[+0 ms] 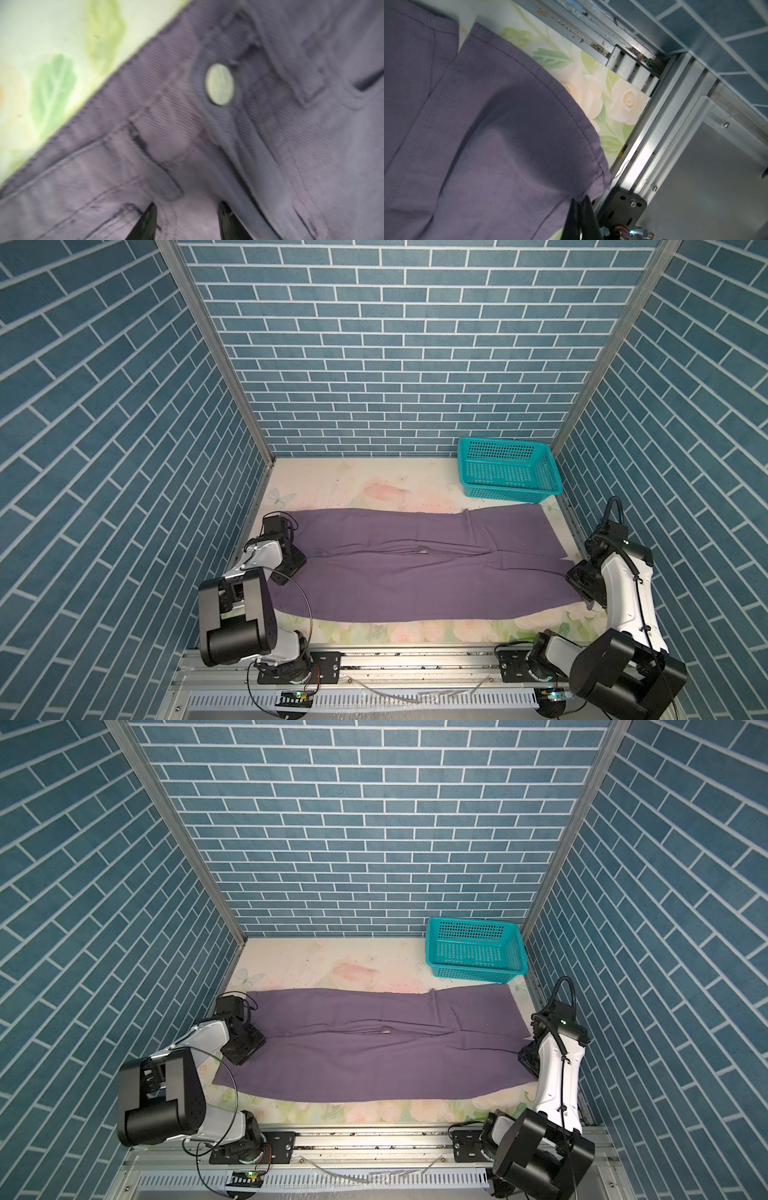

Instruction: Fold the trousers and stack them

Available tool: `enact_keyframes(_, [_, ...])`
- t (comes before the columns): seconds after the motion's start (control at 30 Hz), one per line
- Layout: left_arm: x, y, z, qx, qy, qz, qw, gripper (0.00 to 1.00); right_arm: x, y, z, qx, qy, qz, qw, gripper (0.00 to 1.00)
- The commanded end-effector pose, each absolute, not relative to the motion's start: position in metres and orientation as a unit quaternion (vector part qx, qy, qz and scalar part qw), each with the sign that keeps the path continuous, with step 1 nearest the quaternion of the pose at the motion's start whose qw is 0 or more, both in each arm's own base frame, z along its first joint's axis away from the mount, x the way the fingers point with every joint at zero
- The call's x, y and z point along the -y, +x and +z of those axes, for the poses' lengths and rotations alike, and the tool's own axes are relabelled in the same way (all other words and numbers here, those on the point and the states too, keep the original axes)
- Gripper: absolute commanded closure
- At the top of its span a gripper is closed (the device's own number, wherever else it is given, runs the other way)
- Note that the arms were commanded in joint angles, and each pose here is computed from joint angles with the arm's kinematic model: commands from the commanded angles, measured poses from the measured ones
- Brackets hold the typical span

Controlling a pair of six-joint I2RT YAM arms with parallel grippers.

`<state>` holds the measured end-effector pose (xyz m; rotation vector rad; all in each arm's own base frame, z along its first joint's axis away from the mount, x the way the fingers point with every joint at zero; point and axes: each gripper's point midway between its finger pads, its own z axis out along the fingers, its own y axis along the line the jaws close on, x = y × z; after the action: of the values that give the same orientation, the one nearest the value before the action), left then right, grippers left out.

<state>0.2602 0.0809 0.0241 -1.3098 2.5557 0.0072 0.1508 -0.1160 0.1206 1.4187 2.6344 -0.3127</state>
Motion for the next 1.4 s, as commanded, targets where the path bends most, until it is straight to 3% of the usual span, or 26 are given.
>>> enact_keyframes(0.0, [-0.098, 0.242, 0.032, -0.861, -0.488, 0.024, 0.139, 0.5, 0.109, 0.146, 0.111, -0.875, 0.476, -0.081, 0.049, 0.87])
enact_keyframes(0.07, [-0.104, 0.24, 0.041, -0.852, -0.5, 0.03, 0.151, 0.5, 0.11, 0.148, 0.109, -0.873, 0.479, -0.08, 0.051, 0.62])
enact_keyframes(0.1, [-0.107, 0.237, 0.046, -0.847, -0.506, 0.036, 0.156, 0.5, 0.111, 0.15, 0.11, -0.87, 0.483, -0.08, 0.055, 0.55])
enact_keyframes(0.27, [-0.116, 0.231, 0.074, -0.822, -0.534, 0.042, 0.193, 0.46, 0.12, 0.175, 0.123, -0.859, 0.495, -0.064, 0.116, 0.44])
enact_keyframes(0.33, [-0.114, 0.235, 0.087, -0.821, -0.531, 0.03, 0.209, 0.43, 0.12, 0.188, 0.125, -0.855, 0.495, -0.046, 0.144, 0.5])
enact_keyframes(0.57, [-0.09, 0.232, 0.089, -0.842, -0.507, -0.024, 0.184, 0.31, 0.102, 0.228, 0.094, -0.862, 0.472, -0.003, 0.182, 1.0])
enact_keyframes(0.83, [-0.077, 0.199, 0.058, -0.836, -0.526, -0.024, 0.151, 0.32, 0.061, 0.286, 0.062, -0.908, 0.373, 0.02, 0.192, 1.0])
enact_keyframes(1.0, [-0.071, 0.179, 0.041, -0.838, -0.531, -0.013, 0.122, 0.21, 0.009, 0.307, 0.044, -0.942, 0.272, 0.021, 0.195, 1.0])
enact_keyframes(1.2, [-0.074, 0.172, 0.022, -0.839, -0.534, 0.005, 0.1, 0.17, -0.039, 0.29, 0.014, -0.965, 0.201, 0.018, 0.166, 1.0])
enact_keyframes(1.37, [-0.078, 0.176, 0.007, -0.829, -0.553, -0.006, 0.086, 0.18, -0.048, 0.268, 0.007, -0.972, 0.179, -0.001, 0.151, 1.0])
